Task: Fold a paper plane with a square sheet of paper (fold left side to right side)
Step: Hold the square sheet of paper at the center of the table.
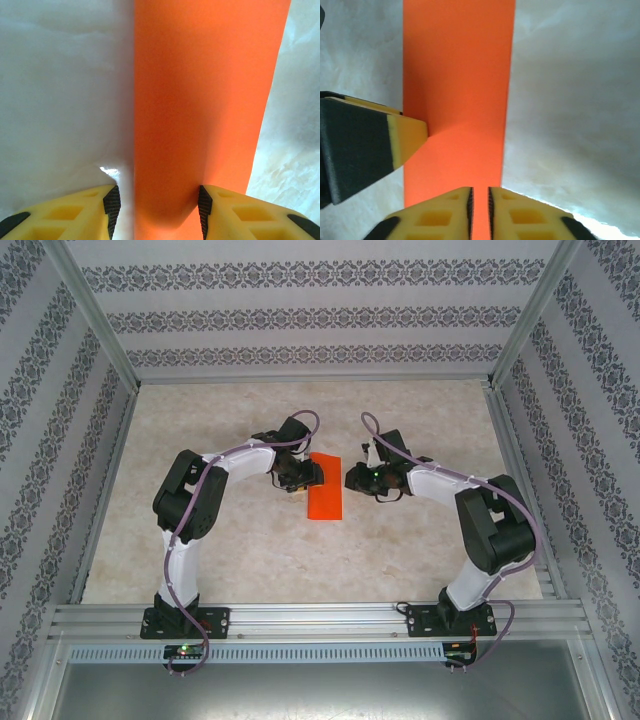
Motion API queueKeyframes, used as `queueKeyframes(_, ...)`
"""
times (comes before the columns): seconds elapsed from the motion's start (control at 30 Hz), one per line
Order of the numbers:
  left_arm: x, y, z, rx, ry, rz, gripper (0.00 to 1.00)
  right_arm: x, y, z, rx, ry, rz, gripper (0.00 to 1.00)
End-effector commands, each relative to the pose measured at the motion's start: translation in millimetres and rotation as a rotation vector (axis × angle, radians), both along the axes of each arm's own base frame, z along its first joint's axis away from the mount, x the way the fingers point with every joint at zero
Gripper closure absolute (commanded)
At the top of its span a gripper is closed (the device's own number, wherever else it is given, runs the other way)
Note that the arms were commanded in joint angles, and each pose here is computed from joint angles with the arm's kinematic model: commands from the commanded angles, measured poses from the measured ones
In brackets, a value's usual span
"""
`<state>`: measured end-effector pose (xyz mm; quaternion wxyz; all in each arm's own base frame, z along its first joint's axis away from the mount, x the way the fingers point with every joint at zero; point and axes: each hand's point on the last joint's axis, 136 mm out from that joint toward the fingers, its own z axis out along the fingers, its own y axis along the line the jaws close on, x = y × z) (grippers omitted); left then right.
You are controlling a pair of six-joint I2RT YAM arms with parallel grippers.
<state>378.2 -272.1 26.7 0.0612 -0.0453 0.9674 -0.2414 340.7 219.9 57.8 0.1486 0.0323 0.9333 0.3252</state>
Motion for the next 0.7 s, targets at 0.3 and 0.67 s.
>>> queueKeyframes(0.3, -13, -11, -29, 0.038, 0.032, -0.055, 0.50, 6, 27, -12, 0.033, 0.027, 0.049, 0.98)
queueKeyframes(0.67, -13, -11, -29, 0.036, 0.031, -0.055, 0.50, 1, 24, -39, -0.041, 0.083, 0.057, 0.98)
